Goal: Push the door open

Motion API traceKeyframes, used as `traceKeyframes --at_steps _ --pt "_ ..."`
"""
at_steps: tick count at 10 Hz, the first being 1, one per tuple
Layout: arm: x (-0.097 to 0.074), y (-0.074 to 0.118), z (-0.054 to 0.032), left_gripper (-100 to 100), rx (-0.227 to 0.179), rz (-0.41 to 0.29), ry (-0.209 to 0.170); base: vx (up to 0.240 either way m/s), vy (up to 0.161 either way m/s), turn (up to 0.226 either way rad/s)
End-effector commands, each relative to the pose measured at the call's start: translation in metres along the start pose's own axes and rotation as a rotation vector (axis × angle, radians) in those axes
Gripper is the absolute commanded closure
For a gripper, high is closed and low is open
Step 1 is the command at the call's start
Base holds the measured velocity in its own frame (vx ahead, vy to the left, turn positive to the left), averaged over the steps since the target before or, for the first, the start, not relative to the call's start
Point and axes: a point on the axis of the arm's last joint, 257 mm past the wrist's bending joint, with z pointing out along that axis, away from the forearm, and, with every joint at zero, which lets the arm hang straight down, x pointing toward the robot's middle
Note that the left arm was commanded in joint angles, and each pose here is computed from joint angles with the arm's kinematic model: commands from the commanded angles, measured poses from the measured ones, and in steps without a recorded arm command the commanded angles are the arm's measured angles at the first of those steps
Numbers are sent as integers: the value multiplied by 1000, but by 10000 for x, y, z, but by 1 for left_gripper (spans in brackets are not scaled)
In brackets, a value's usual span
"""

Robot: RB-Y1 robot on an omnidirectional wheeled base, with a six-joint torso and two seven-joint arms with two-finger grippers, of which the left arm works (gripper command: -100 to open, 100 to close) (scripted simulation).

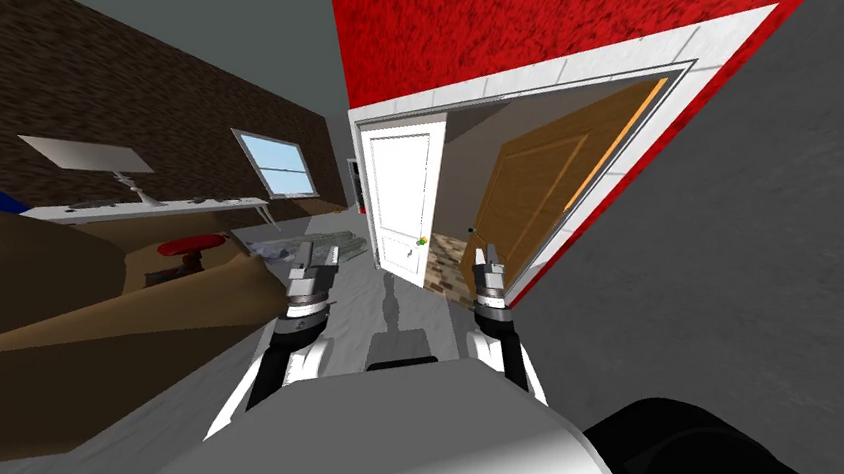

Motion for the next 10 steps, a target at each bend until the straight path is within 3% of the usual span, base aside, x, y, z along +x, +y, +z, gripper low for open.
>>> traceKeyframes --at_steps 1,10 --pt "41 117 -40 -100 -20 34 14 116 -27 -19" --pt "286 787 -286 -100 -117 214 105 95 -37 -12"
